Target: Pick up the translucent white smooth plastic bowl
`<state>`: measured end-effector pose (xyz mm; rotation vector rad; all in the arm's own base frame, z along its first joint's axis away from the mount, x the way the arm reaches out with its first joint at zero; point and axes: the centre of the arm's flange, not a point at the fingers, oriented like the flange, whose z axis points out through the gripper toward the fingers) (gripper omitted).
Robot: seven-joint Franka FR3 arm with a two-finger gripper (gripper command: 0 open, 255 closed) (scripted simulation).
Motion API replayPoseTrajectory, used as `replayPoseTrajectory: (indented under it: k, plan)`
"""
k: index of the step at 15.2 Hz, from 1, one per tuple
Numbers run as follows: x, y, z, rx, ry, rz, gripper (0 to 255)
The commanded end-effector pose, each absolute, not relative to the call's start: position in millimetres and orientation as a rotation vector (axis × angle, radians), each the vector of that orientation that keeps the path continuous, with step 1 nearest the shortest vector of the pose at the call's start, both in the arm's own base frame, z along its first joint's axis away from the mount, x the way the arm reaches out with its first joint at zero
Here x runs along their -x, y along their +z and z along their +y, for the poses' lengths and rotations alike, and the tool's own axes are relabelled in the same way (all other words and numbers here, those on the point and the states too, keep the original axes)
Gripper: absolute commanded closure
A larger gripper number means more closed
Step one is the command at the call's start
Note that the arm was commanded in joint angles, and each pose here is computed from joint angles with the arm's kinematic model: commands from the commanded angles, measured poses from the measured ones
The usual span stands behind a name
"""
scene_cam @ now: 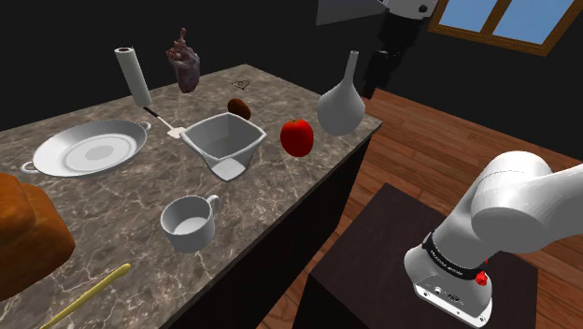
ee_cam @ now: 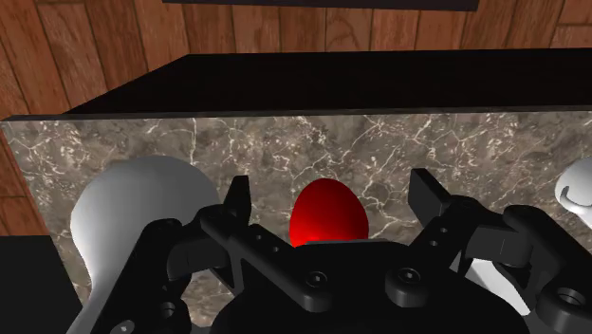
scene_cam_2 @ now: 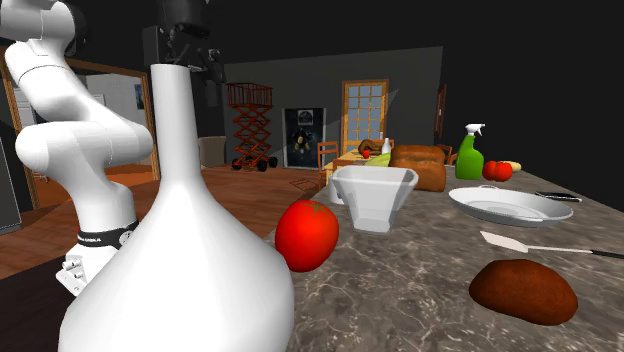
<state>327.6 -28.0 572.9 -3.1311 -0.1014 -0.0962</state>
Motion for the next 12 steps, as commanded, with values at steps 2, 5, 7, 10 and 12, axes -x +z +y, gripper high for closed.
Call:
replayPoseTrajectory:
  k: [2, 5, 7, 10, 12]
  plan:
    - [-335.2, 570.6, -16.4, 3.136, -0.093, -0.101, 0]
    - [-357.9, 563.4, 18.2, 3.151, -0.083, -0.101, 0]
    - [-373.0, 558.3, 41.1, 3.161, -0.077, -0.101, 0]
    - [-395.7, 550.0, 75.5, 3.176, -0.067, -0.101, 0]
    - [-410.8, 544.1, 98.3, 3.186, -0.06, -0.1, 0]
